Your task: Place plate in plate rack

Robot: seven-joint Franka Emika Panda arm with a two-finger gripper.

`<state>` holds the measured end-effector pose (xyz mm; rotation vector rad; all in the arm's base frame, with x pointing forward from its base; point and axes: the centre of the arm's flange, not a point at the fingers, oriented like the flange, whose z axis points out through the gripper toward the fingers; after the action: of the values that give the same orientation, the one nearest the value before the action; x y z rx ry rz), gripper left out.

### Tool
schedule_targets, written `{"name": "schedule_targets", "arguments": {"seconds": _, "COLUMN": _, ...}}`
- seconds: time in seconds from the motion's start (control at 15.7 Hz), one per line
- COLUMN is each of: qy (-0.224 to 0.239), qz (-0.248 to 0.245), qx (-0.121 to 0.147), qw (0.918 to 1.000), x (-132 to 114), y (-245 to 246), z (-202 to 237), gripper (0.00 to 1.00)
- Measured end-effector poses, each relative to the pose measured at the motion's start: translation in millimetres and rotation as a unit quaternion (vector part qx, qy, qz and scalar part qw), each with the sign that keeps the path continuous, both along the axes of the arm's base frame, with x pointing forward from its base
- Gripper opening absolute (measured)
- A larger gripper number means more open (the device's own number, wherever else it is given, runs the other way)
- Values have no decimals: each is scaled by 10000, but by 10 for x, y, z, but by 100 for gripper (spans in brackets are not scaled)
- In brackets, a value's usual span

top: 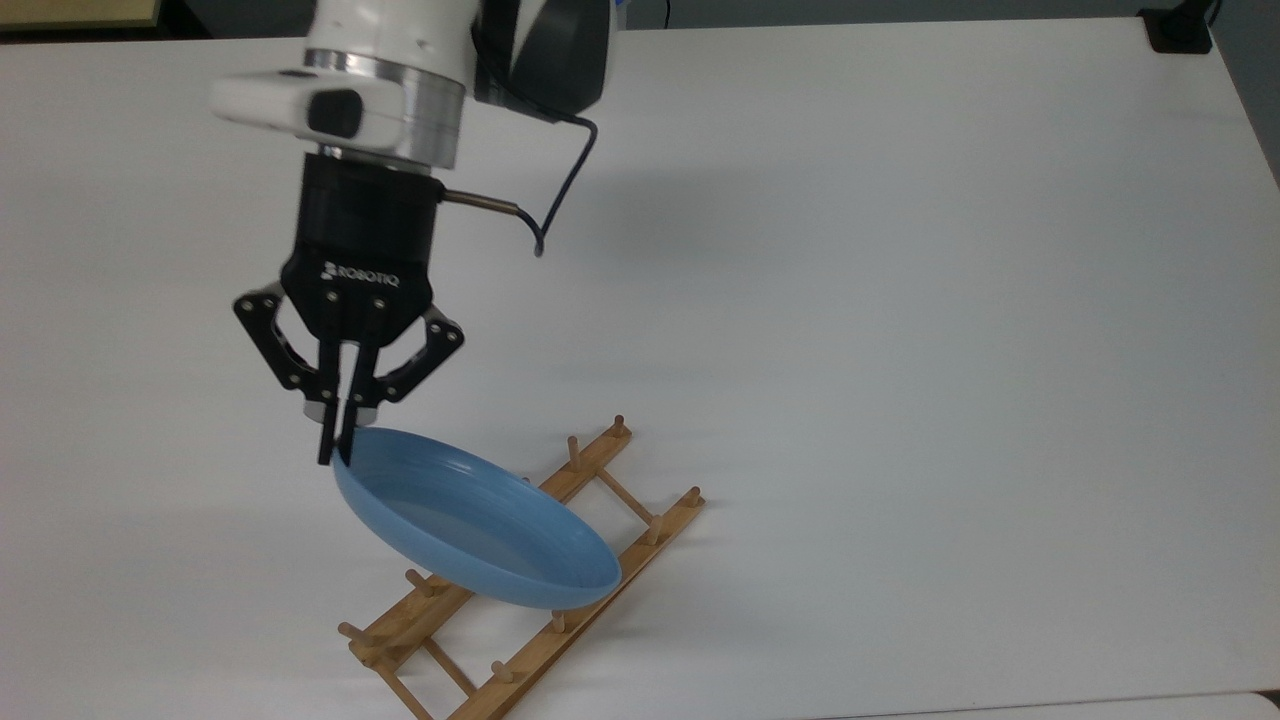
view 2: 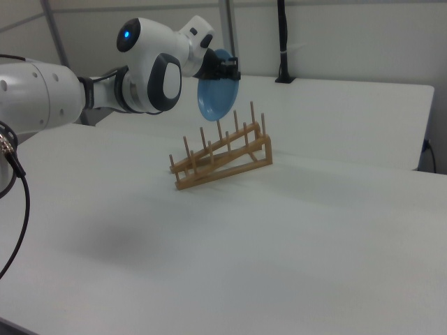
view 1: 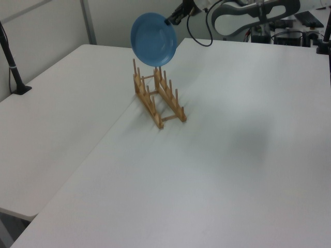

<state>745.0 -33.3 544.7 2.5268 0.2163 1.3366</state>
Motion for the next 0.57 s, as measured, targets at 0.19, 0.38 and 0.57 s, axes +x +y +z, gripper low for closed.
{"name": "schedule_targets", "arguments": {"seconds": 0.19, "qy": 119, "qz": 48, "qx": -280, "qw": 9995, "x": 42, "y": 89, "z": -145, "gripper": 4}}
{"name": "schedule_targets", "arguments": {"seconds": 0.38, "qy": 174, "qz": 74, "qx": -418, "qw": 9989, "x": 59, "y": 109, "z": -208, "gripper": 4}}
{"name": "schedule_targets", "arguments": {"seconds": 0.57, "qy": 193, "qz": 111, "qx": -546, "qw": 9983, "x": 59, "y": 116, "z": -213, "gripper": 4}}
